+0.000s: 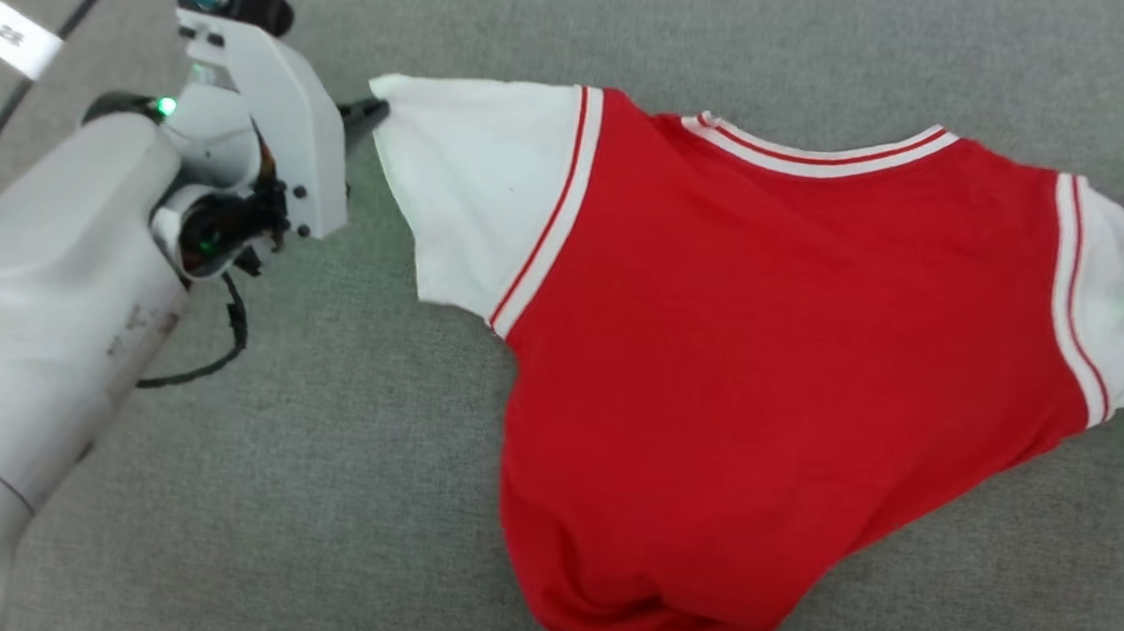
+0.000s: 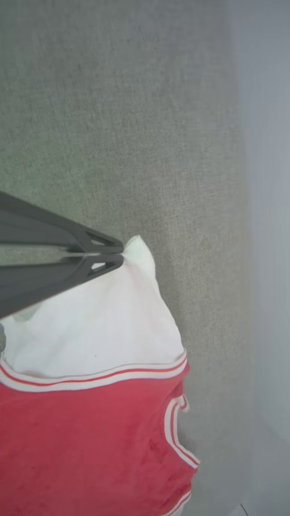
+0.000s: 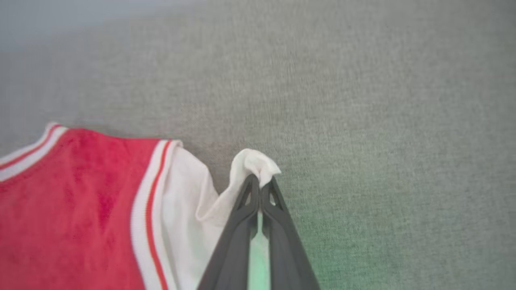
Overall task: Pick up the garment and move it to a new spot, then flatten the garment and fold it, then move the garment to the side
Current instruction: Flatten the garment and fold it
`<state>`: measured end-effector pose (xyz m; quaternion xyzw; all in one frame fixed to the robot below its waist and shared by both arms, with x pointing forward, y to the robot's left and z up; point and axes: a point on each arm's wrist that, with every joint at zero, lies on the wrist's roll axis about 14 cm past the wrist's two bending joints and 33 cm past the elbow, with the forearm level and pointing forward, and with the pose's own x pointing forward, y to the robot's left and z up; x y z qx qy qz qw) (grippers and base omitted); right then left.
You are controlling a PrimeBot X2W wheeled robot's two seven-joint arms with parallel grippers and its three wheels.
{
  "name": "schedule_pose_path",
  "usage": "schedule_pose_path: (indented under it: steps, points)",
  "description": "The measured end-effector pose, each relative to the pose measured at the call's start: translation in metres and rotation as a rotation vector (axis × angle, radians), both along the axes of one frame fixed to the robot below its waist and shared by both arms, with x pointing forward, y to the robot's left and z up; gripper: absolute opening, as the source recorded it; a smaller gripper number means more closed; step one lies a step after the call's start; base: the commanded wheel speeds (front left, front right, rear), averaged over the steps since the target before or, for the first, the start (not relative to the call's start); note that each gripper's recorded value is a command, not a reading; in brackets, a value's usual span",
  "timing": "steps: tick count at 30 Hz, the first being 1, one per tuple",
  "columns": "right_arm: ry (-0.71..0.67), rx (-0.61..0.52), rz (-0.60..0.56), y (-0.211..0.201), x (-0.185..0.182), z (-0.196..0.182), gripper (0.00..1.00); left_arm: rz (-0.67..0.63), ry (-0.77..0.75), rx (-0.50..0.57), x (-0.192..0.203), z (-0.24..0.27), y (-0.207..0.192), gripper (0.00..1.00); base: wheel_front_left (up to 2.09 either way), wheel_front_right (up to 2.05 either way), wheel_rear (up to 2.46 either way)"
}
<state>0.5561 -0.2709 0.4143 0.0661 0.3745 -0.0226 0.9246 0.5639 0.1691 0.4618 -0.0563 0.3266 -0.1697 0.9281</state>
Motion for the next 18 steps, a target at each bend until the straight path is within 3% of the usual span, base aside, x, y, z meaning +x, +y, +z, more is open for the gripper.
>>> schedule_pose_path:
  steps: [9,18]
  points:
    - [-0.241,0.047,0.118,0.044,0.016,0.093,0.00,0.000,-0.202,-0.002,0.002,0.088,0.004,0.00,0.00,0.00,0.00]
    - [-0.562,0.044,0.232,0.089,0.013,0.226,0.00,0.032,-0.440,0.013,-0.016,0.204,0.016,0.00,0.00,0.00,0.00]
